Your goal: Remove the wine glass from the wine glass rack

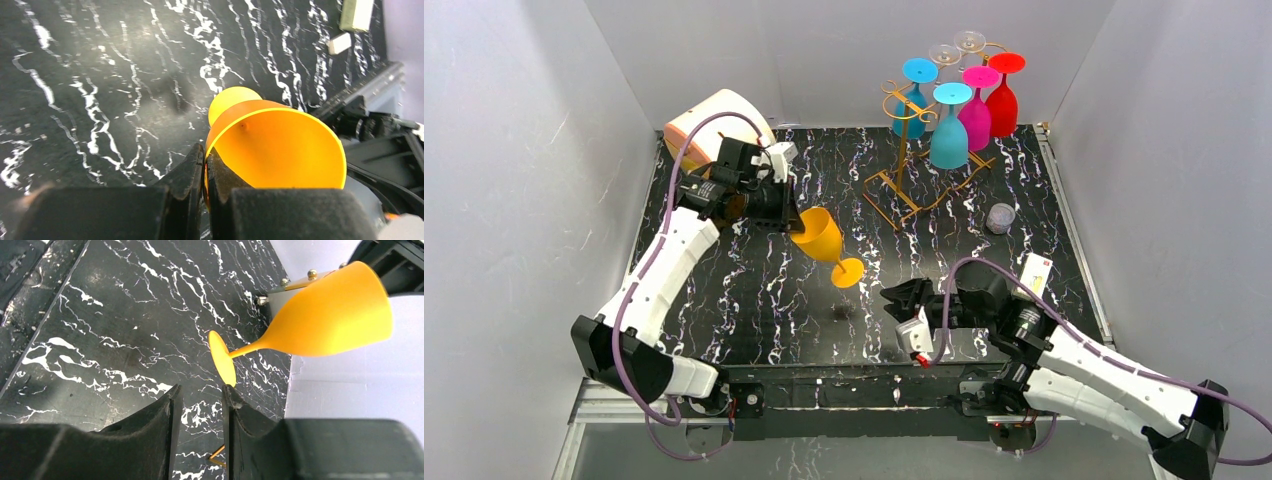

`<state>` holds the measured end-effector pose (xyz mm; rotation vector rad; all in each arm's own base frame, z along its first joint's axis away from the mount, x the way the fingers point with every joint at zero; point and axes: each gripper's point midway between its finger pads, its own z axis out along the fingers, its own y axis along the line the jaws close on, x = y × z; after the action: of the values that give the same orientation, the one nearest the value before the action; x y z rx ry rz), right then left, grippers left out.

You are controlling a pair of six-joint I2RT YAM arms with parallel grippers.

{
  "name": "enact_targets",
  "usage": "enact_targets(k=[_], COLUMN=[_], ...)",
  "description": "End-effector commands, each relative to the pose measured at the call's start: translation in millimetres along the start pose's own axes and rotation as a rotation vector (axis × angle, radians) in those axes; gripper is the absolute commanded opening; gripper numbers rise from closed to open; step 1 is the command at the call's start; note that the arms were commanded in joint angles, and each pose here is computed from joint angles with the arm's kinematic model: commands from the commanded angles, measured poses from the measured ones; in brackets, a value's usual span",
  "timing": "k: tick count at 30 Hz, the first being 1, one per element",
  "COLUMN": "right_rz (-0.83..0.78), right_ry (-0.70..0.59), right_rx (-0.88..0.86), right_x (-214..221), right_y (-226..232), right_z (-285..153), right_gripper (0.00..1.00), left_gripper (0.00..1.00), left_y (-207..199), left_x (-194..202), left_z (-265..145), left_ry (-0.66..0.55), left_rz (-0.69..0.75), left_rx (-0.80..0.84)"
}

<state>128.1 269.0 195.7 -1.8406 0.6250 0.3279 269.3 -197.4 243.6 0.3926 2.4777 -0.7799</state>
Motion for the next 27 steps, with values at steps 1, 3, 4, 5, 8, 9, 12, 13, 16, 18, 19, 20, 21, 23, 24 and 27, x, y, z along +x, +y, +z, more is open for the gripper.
enact_targets(k=[1, 3, 4, 5, 8, 9, 12, 13, 16, 18, 19, 20, 21, 23, 24, 27], right_rz=[0.086, 0.181, 0.230, 0.287, 0.462, 0.520, 0.758, 0.853, 1.098, 1.193, 1.240, 1.287, 1.334, 1.420, 1.455, 1.521], right_ry=[-0.045, -0.059, -0.059, -0.065, -0.068, -0.065, -0.025, 0.006, 0.131, 0.218, 0.275, 0.302, 0.327, 0.356, 0.363, 0.359], right_rx=[0.099, 0.175, 0.243, 0.296, 0.438, 0.487, 0.688, 0.782, 1.002, 1.032, 1.030, 1.047, 1.065, 1.098, 1.108, 1.100], right_x=[-13, -15, -14, -14, -9, -7, 10, 20, 50, 60, 65, 68, 70, 72, 72, 69], right_y=[-16, -26, -36, -42, -59, -64, -86, -93, -103, -99, -92, -90, -88, -85, -85, -84], right_z=[-7, -10, -14, -17, -28, -32, -51, -60, -82, -84, -83, -84, -85, -86, -87, -83], right_gripper=[0.43, 0.43, 0.43, 0.44, 0.49, 0.53, 0.64, 0.69, 0.83, 0.87, 0.89, 0.90, 0.92, 0.94, 0.95, 0.97], left_gripper=[0.00, 0.00, 0.00, 0.00, 0.00, 0.00, 0.00, 0.00, 0.00, 0.00, 0.00, 0.00, 0.00, 0.00, 0.00, 0.00], left_y=[28, 39, 47, 52, 66, 71, 84, 88, 101, 109, 114, 119, 123, 129, 131, 136], left_x=[-9, -7, -6, -6, -6, -6, -10, -10, -15, -18, -19, -20, -21, -24, -26, -31], left_z=[-17, -14, -13, -12, -10, -9, -8, -7, -5, -3, -1, -1, 0, 1, 1, 4], left_ry=[-0.096, -0.108, -0.116, -0.124, -0.149, -0.156, -0.167, -0.165, -0.175, -0.180, -0.180, -0.179, -0.176, -0.174, -0.176, -0.179], left_rz=[-0.009, -0.022, -0.032, -0.039, -0.054, -0.058, -0.069, -0.070, -0.077, -0.080, -0.081, -0.081, -0.080, -0.078, -0.078, -0.078], left_rx=[-0.193, -0.247, -0.282, -0.306, -0.373, -0.394, -0.465, -0.487, -0.552, -0.594, -0.616, -0.639, -0.660, -0.691, -0.700, -0.720])
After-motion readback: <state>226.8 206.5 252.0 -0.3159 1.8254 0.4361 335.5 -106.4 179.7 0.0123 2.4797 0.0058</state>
